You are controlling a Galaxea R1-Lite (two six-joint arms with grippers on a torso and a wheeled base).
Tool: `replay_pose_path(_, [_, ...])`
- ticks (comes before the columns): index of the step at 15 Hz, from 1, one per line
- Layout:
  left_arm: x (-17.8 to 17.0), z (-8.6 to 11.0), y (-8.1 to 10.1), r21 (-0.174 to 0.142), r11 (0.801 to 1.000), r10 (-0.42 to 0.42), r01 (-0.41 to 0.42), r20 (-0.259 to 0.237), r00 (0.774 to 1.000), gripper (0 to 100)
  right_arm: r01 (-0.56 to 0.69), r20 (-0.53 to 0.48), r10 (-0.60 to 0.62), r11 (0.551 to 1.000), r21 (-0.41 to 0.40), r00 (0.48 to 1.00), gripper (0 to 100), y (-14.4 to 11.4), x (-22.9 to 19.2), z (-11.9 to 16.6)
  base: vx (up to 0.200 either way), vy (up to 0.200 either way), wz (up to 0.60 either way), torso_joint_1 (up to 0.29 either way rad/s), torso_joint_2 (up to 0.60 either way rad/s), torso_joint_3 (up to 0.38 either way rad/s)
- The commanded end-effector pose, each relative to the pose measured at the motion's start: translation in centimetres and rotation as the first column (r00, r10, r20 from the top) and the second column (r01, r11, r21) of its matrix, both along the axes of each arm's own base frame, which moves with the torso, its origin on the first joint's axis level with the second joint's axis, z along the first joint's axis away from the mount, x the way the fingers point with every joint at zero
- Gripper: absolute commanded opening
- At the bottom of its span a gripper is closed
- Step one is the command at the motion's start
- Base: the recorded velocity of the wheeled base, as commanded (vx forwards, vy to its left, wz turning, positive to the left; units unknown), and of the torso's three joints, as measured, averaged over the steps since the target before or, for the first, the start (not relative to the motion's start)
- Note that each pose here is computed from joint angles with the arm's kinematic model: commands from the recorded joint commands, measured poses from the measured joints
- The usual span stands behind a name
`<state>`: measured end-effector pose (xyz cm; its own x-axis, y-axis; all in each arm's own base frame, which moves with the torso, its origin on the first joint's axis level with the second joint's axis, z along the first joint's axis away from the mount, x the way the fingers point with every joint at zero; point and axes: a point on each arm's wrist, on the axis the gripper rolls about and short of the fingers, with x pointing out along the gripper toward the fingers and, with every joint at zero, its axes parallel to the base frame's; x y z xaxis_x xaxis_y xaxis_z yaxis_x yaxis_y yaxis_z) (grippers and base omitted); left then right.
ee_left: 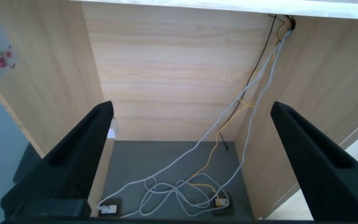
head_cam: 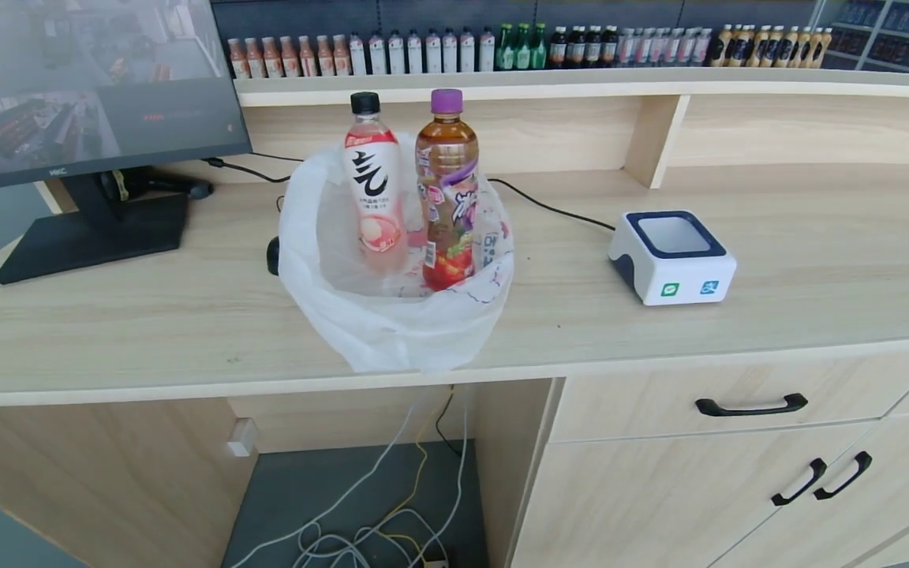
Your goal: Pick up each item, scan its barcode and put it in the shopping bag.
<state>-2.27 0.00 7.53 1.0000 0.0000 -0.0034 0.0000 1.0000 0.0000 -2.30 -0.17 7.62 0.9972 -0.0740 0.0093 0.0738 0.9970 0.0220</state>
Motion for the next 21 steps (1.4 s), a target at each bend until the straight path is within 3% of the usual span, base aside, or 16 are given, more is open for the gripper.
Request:
replay_pose_path(1, [0.0,0.0,0.0,0.0,1.0,0.0,0.0,0.0,1.0,100,0.0,-0.002,0.0,1.0,0.002,1.0,100,0.0,0.01,0.01,0.0,-0.2,0.0,0.002,0.0,-0.002])
replay_pose_path(15, [0.0,0.0,0.0,0.0,1.0,0.0,0.0,0.0,1.0,100,0.0,-0.001,0.0,1.0,0.003,1.0,100,0.0,0.01,0.01,0.0,-0.2,0.0,0.002,0.0,0.002])
replay_pose_path(21, [0.0,0.0,0.0,0.0,1.0,0.0,0.0,0.0,1.0,100,0.0,-0.001,0.0,1.0,0.003,1.0,100,0.0,0.01,0.01,0.0,0.0,0.0,0.0,0.0,0.0])
